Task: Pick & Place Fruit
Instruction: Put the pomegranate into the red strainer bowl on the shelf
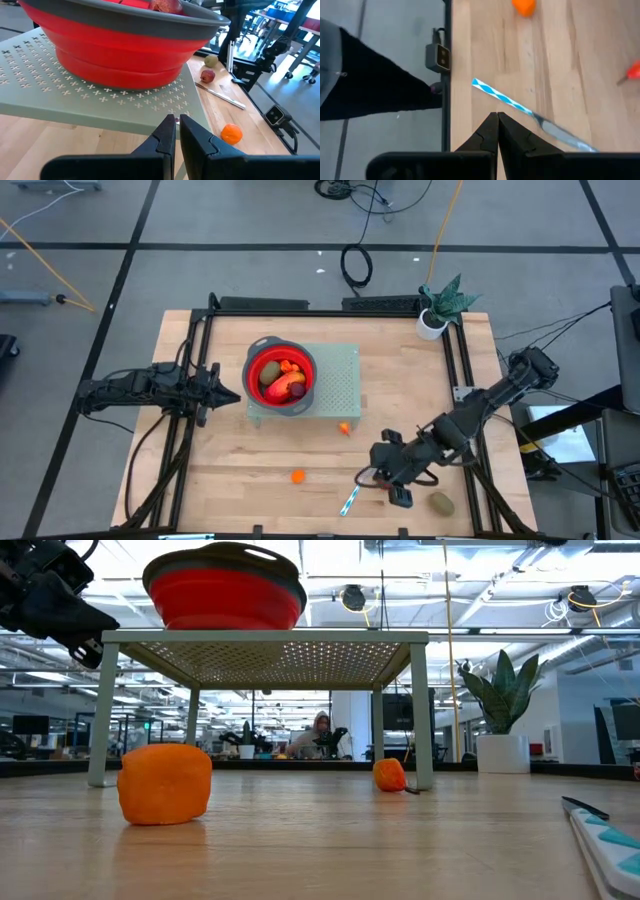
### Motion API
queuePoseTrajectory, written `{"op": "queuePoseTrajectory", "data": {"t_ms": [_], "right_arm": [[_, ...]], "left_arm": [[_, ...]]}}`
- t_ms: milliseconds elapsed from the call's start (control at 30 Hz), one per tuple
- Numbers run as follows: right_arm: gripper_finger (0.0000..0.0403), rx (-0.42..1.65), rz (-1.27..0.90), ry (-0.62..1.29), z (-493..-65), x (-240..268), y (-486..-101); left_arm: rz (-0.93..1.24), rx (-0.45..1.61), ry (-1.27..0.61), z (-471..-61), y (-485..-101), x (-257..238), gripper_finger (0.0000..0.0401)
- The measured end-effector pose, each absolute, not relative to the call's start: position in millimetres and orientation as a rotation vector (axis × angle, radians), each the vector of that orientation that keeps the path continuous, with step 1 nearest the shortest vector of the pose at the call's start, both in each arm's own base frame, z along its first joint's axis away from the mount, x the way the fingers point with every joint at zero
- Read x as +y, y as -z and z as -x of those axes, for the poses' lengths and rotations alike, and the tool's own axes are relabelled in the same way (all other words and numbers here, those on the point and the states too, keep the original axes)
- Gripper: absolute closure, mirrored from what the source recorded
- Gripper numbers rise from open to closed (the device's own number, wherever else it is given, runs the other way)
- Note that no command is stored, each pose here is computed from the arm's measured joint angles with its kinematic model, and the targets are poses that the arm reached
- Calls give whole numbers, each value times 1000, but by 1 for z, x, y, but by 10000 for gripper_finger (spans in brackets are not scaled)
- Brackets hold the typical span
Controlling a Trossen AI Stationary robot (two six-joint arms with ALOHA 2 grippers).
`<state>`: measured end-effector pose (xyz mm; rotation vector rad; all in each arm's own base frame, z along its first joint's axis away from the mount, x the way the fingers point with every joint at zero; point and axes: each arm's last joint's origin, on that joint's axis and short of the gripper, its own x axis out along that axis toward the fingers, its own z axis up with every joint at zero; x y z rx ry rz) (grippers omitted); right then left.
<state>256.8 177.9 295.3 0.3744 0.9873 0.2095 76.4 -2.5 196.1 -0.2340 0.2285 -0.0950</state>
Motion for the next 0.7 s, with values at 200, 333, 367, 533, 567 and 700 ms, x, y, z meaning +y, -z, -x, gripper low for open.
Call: {"op": "queuePoseTrajectory", "data": {"t_ms": [200, 333, 367, 533, 567, 700], "right_arm": [[402, 1003, -395, -130, -246, 187, -293], [403, 997, -387, -107, -244, 188, -292], [403, 996, -387, -106, -244, 188, -292], [403, 1013, -385, -93, -244, 186, -291], [403, 1024, -382, -84, -243, 185, -291], [396, 1078, -389, -25, -240, 180, -287]], "left_arm": [[234, 228, 95, -76, -196, -2, 377], [233, 228, 95, -76, -196, -2, 377], [233, 228, 95, -76, -196, -2, 377], [232, 229, 95, -76, -196, -2, 377], [232, 230, 95, -76, -196, -2, 377], [228, 230, 95, -76, -196, -2, 377]]}}
